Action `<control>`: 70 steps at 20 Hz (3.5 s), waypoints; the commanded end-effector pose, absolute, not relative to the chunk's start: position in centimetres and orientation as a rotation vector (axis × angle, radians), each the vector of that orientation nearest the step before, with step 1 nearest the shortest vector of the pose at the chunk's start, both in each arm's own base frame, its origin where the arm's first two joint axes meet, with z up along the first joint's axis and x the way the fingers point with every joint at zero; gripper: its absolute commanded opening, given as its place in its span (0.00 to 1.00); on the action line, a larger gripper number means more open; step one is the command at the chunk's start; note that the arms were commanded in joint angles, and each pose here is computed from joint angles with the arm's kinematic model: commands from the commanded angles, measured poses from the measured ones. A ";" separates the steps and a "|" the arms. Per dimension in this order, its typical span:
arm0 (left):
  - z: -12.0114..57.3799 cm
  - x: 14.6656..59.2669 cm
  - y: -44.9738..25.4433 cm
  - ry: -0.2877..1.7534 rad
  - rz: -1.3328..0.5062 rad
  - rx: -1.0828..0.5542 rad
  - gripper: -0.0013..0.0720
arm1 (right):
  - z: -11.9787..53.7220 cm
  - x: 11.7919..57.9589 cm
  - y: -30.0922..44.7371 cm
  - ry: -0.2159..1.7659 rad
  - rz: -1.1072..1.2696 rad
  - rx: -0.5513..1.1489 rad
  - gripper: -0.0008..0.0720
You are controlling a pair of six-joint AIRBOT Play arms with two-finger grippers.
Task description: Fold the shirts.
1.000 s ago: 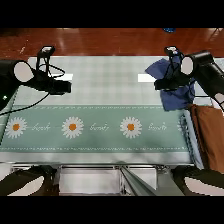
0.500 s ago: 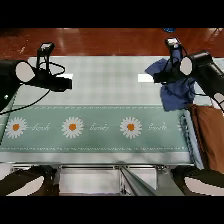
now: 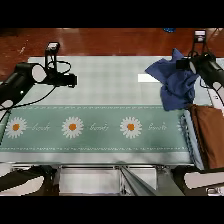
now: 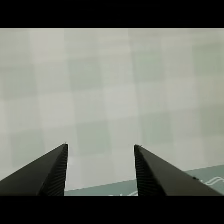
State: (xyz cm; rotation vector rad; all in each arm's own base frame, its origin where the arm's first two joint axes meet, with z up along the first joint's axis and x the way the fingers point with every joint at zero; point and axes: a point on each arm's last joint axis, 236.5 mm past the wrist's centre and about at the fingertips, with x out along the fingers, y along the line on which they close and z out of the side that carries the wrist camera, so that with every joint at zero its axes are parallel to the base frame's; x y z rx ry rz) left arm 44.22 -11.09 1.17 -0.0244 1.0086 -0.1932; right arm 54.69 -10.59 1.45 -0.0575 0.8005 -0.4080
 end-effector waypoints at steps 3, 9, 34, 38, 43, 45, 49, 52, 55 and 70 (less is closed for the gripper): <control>-0.9 44.9 -11.3 1.029 -0.190 -0.025 0.71 | -5.6 56.3 -14.8 0.916 -0.356 0.212 0.57; -1.2 42.8 -11.3 1.137 -0.196 -0.027 0.71 | -11.7 52.8 -10.2 1.200 -0.173 0.156 0.04; 7.9 26.8 -16.8 0.906 -0.471 -0.315 0.71 | 28.6 34.0 24.5 0.478 0.744 -0.093 0.03; 8.0 28.6 -13.8 0.875 -0.369 -0.353 0.71 | 18.9 32.3 30.1 0.678 0.827 -0.040 0.03; 7.5 28.7 -12.7 0.890 -0.336 -0.367 0.71 | 7.6 32.2 33.4 0.936 0.790 0.056 0.06; 7.0 28.2 -12.8 0.916 -0.338 -0.365 0.71 | 5.3 32.0 34.0 0.993 0.814 0.030 0.57; 3.1 24.3 -13.9 1.115 -0.372 -0.401 0.71 | 9.9 37.4 25.6 0.885 0.623 -0.205 0.57; 0.1 22.7 -15.7 1.184 -0.388 -0.551 0.71 | 12.8 42.3 8.4 0.860 0.161 -0.085 0.56; -1.9 22.8 -18.3 1.178 -0.475 -0.679 0.71 | 7.5 39.6 -3.8 0.982 -0.089 0.280 0.50; -4.3 31.0 -29.4 1.194 -0.827 -0.742 0.43 | -5.7 38.0 -1.4 1.101 0.043 0.760 0.58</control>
